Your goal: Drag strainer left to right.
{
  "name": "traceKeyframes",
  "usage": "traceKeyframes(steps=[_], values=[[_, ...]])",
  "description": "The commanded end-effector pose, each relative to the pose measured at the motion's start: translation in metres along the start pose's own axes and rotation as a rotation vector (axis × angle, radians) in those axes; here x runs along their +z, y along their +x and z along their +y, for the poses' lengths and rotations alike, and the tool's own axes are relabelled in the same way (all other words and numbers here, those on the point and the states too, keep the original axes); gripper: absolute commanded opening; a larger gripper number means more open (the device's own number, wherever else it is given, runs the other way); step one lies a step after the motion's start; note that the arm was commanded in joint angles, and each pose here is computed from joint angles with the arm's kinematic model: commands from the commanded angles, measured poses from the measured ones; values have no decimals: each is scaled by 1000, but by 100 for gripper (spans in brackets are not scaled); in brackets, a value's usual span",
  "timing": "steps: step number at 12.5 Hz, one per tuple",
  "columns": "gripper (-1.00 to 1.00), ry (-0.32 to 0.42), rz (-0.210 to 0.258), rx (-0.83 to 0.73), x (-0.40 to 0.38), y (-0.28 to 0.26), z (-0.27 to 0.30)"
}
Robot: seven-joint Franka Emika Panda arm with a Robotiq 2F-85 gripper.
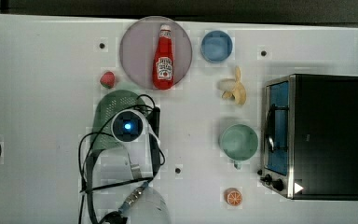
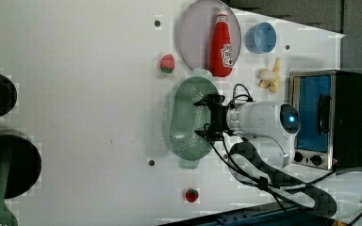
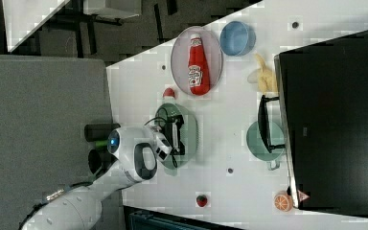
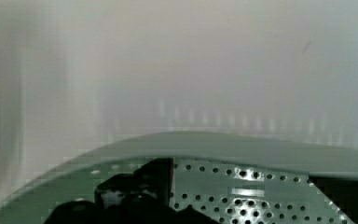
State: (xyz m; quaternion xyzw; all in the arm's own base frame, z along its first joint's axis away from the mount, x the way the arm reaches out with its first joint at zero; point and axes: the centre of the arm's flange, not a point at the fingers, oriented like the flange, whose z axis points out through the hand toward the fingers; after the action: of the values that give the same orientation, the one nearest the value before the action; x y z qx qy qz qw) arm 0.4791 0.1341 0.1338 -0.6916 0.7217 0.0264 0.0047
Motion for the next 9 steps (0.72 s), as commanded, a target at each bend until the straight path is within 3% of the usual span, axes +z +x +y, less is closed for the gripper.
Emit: traceKeyframes(steps=[1, 9], values=[[100, 8, 23, -28, -12, 55, -10], [100, -4, 97, -38, -15, 157, -10]])
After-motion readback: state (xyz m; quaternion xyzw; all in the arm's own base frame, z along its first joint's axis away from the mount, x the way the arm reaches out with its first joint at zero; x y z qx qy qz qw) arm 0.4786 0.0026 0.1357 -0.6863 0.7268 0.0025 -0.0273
